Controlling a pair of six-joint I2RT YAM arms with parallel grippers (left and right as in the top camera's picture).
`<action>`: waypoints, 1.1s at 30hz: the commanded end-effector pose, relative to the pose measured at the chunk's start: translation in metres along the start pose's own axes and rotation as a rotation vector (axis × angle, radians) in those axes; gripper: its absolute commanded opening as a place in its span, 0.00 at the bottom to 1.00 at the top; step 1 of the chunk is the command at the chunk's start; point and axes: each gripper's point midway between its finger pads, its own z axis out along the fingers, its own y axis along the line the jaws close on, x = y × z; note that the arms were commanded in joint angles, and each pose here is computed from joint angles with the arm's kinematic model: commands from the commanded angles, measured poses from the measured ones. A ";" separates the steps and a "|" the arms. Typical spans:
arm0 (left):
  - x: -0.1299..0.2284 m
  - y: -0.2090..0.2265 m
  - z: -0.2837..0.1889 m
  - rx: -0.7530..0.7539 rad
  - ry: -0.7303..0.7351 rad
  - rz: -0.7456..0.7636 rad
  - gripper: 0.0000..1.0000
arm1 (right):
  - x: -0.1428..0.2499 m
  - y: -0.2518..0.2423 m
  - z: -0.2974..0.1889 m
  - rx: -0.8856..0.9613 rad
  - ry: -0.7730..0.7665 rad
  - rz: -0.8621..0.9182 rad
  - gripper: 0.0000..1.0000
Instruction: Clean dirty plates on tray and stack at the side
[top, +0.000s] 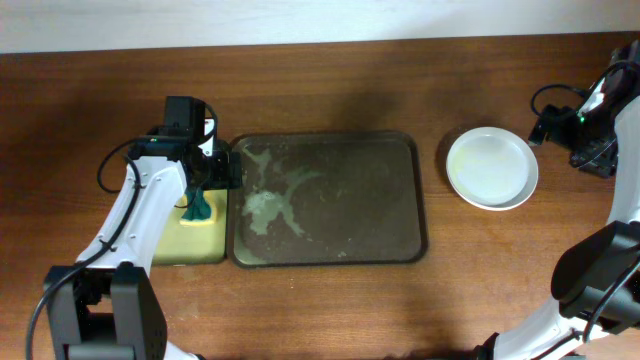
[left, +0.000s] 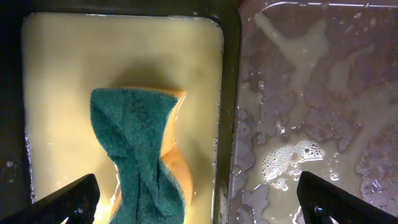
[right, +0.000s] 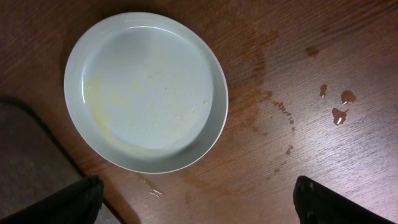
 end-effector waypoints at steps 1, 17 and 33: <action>-0.008 -0.002 -0.006 0.019 -0.023 0.014 1.00 | -0.002 0.004 0.002 0.007 -0.001 -0.015 0.98; -0.008 -0.002 -0.006 0.020 -0.023 0.015 1.00 | 0.235 0.105 -0.326 -0.512 -0.963 -0.922 0.98; -0.008 -0.002 -0.006 0.020 -0.023 0.015 1.00 | 0.194 0.094 -0.051 -0.497 -1.408 -0.614 0.99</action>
